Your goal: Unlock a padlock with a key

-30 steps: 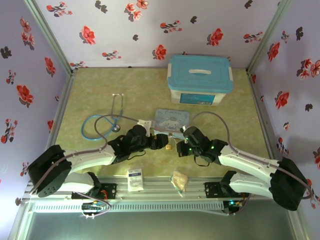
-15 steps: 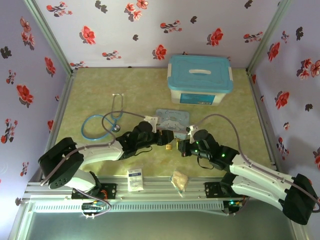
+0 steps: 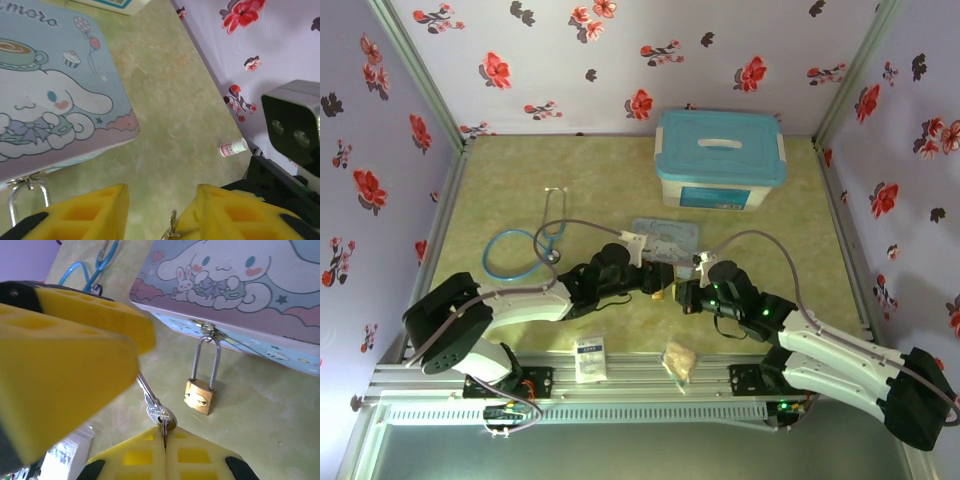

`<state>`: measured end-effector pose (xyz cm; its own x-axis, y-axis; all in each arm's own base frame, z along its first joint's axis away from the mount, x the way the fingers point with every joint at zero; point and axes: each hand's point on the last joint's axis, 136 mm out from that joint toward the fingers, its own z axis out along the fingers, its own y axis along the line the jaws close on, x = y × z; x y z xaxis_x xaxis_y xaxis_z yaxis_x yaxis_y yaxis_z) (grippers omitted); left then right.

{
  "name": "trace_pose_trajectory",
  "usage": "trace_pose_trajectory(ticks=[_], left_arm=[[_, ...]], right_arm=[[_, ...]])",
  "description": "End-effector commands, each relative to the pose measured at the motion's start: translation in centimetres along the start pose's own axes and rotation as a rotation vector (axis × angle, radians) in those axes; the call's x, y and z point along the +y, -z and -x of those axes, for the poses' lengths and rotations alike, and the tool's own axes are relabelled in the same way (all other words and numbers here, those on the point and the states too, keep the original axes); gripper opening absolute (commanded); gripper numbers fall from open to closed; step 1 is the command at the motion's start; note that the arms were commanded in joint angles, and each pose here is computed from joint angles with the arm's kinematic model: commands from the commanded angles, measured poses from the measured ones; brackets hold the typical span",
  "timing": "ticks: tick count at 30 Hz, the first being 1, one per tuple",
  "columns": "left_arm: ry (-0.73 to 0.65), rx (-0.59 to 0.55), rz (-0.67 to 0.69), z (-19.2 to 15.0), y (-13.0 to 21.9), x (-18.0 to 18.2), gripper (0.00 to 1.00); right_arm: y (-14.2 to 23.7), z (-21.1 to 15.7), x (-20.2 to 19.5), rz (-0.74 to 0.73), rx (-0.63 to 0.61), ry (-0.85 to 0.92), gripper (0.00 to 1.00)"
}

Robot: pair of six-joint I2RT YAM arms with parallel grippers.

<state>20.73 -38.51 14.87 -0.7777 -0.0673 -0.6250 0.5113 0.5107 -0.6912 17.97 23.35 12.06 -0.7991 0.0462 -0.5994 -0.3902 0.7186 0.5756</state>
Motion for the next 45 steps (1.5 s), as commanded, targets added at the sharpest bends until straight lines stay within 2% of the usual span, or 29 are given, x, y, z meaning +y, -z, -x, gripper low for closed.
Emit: trace_pose_trajectory(ticks=[1, 4, 7, 9, 13, 14, 15, 16, 18, 20, 21, 26, 30, 35, 39, 42, 45], left_arm=[[-0.021, 0.003, -0.054, 0.3, -0.6, -1.4, 0.3], [-0.025, 0.004, -0.05, 0.3, -0.6, -1.4, 0.26], [-0.032, 0.019, -0.039, 0.1, -0.7, -1.3, 0.06], [-0.042, 0.024, -0.053, 0.1, -0.7, -1.5, 0.01], [-0.048, 0.023, -0.071, 0.3, -0.6, -2.0, 0.0], [-0.049, 0.019, -0.076, 0.3, -0.5, -2.1, 0.0], [-0.045, 0.007, -0.08, 0.5, -0.3, -2.1, 0.0], [-0.036, -0.01, -0.085, 0.9, 0.0, -2.2, 0.0], [-0.012, -0.051, -0.099, 1.6, 0.6, -2.4, 0.0], [0.014, -0.101, -0.133, 2.5, 1.4, -2.8, 0.0], [0.026, -0.128, -0.158, 3.1, 1.8, -3.2, 0.0], [0.022, -0.281, -0.347, 5.3, 5.4, -6.2, 0.0], [0.01, -0.322, -0.326, 6.2, 7.0, -6.3, 0.0], [-0.015, -0.365, -0.301, 7.2, 8.7, -6.7, 0.0], [-0.036, -0.384, -0.311, 7.6, 9.5, -7.2, 0.0], [-0.036, -0.391, -0.316, 7.6, 9.7, -7.4, 0.0], [-0.032, -0.409, -0.32, 7.8, 9.9, -7.3, 0.0]], right_arm=[[0.2, 0.6, 0.7, 0.059, -0.032, -0.016, 0.0], [0.3, 0.6, 0.3, 0.052, -0.029, -0.02, 0.0], [0.3, 0.3, 0.0, 0.047, -0.015, -0.015, 0.0], [0.3, 0.3, -0.1, 0.043, -0.012, -0.01, 0.0], [0.7, 0.5, -0.3, 0.051, -0.009, -0.012, 0.03], [0.8, 0.4, -0.2, 0.065, -0.001, -0.015, 0.13], [0.9, 0.5, -0.1, 0.078, 0.006, -0.02, 0.39], [1.1, 0.7, -0.3, 0.077, 0.003, -0.028, 0.6], [1.6, 1.3, -0.4, 0.092, -0.028, -0.042, 0.76], [2.2, 2.3, 0.5, 0.163, -0.091, -0.063, 0.94], [2.6, 3.0, 1.2, 0.218, -0.129, -0.074, 0.99], [4.4, 6.2, 4.1, 0.398, -0.226, -0.06, 0.99], [5.3, 8.1, 5.9, 0.498, -0.297, -0.045, 0.99], [4.9, 8.9, 7.3, 0.587, -0.288, -0.052, 0.97], [5.5, 9.0, 9.3, 0.724, -0.271, -0.04, 0.88], [5.7, 8.9, 9.7, 0.75, -0.266, -0.036, 0.73], [5.8, 9.1, 9.7, 0.749, -0.282, -0.036, 0.65]])
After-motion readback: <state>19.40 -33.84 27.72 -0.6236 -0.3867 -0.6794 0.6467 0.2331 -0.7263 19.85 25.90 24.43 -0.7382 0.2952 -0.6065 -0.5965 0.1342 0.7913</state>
